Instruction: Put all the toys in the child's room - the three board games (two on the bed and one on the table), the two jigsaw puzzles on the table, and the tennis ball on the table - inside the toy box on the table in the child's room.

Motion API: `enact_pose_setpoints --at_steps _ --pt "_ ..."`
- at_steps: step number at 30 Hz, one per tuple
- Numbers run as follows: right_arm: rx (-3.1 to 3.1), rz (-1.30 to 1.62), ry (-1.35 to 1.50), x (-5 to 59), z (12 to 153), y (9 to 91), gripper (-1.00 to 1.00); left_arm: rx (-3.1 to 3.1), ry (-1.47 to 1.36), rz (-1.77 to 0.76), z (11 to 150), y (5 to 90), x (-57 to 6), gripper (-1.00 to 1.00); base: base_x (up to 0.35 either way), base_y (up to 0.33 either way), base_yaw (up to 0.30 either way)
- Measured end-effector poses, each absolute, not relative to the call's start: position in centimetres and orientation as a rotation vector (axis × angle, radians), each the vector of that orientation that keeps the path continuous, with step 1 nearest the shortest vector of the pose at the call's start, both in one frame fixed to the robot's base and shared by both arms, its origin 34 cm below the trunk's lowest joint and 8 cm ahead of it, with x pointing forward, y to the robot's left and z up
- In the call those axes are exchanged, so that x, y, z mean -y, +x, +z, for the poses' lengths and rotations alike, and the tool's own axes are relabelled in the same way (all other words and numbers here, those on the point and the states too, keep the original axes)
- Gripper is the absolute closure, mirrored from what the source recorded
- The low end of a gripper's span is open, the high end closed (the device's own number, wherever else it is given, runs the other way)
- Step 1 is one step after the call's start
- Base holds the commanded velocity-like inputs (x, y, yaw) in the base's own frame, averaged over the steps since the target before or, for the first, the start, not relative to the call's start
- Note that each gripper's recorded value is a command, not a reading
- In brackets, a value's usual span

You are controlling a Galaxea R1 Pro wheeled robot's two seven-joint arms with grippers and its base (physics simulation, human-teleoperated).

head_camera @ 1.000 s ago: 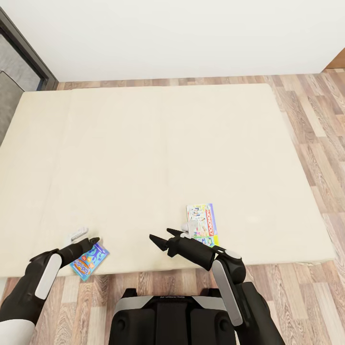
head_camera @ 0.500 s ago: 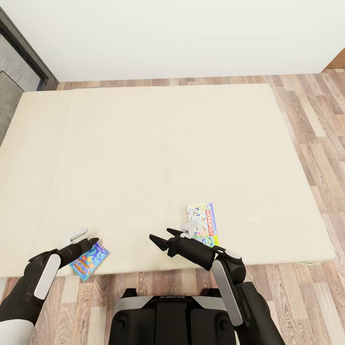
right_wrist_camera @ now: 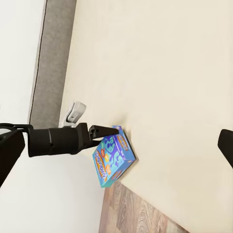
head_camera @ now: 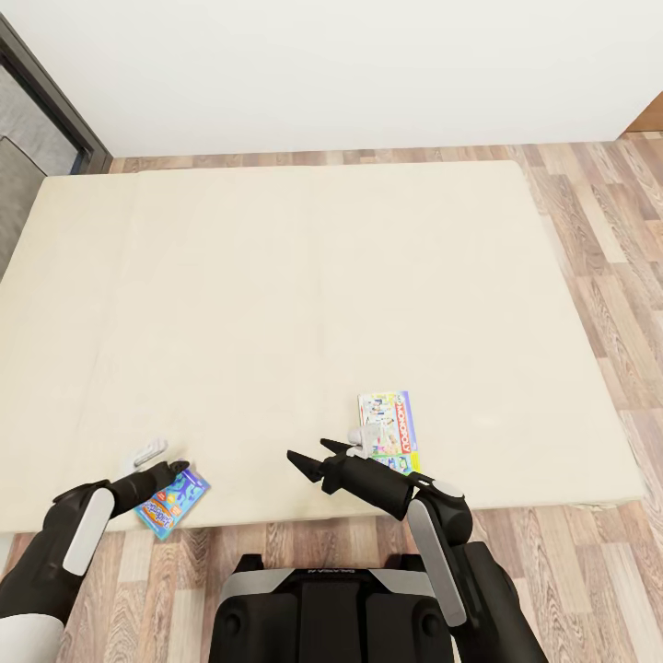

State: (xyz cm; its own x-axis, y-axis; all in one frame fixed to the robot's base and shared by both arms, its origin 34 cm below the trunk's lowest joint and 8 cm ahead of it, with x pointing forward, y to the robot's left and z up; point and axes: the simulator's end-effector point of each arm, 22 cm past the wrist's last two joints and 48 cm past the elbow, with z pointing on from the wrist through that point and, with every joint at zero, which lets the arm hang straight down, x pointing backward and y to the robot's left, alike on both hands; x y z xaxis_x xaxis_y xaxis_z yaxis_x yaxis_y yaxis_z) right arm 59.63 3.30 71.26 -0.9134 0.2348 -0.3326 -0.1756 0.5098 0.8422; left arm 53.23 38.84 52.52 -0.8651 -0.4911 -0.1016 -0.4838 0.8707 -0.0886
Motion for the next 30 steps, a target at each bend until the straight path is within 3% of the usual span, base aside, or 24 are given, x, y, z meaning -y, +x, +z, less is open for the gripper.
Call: enact_pose_setpoints --at_steps 30 --pt "-2.349 1.378 0.049 -3.3 71.3 59.6 -1.00 -2.937 -0.841 -0.054 52.7 52.1 -40.1 -1.00 0.000 0.000 0.000"
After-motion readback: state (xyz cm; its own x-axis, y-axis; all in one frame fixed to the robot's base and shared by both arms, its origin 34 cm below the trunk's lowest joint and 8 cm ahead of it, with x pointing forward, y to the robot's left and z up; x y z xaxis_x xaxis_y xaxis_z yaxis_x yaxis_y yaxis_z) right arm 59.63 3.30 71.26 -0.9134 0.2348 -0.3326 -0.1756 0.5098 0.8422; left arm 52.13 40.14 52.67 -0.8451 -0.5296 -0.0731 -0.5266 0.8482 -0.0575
